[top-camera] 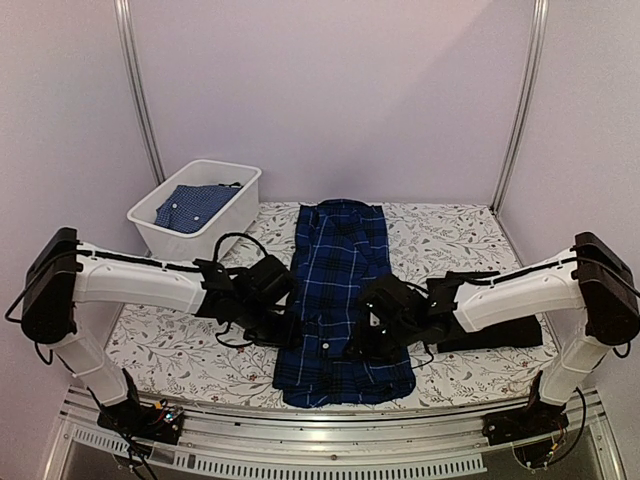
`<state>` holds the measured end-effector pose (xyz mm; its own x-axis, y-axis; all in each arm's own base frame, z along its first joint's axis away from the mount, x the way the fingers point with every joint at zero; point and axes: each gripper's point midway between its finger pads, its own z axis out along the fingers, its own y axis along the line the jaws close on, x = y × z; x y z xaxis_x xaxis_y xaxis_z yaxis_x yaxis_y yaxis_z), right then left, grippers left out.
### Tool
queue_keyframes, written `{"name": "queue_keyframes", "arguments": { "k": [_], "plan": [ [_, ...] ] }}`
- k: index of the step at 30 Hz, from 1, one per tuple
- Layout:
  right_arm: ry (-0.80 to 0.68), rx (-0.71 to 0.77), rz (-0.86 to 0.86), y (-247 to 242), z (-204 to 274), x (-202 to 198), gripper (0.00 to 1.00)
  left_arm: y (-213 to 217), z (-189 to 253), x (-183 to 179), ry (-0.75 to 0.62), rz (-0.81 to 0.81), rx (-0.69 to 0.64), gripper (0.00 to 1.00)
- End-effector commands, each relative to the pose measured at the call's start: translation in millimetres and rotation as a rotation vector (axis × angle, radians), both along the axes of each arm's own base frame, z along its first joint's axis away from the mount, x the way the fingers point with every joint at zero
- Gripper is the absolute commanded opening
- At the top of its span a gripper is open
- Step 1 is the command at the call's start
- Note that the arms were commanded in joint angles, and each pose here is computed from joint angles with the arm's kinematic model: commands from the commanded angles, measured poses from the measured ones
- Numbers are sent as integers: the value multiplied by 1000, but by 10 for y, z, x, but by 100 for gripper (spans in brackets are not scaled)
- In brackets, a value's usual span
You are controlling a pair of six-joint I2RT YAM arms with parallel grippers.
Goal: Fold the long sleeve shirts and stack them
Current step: Pick up the rectangle-folded shirt from the center of the board.
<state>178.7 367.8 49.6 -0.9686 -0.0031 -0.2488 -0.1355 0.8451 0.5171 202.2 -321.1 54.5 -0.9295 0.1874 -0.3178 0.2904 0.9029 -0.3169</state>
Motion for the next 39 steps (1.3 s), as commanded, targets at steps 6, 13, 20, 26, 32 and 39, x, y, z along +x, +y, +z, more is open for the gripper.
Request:
{"name": "queue_keyframes", "arguments": {
  "k": [6,13,20,26,32,39],
  "plan": [
    [-56,-4,7,-448,259,-102,52,296,274,-118,-1,43,-148,57],
    [-38,32,-14,-910,162,-132,52,540,177,-197,101,70,-364,50],
    [-33,136,-36,-1094,147,-95,54,596,41,-143,138,72,-410,56],
    [-10,213,-42,-1138,54,-62,55,581,-114,-80,187,74,-417,57],
    [-7,244,-39,-1111,-8,14,55,531,-262,-51,237,74,-389,52],
    [-6,252,-36,-1088,-60,56,55,472,-357,-32,276,72,-374,53]
  ]
}}
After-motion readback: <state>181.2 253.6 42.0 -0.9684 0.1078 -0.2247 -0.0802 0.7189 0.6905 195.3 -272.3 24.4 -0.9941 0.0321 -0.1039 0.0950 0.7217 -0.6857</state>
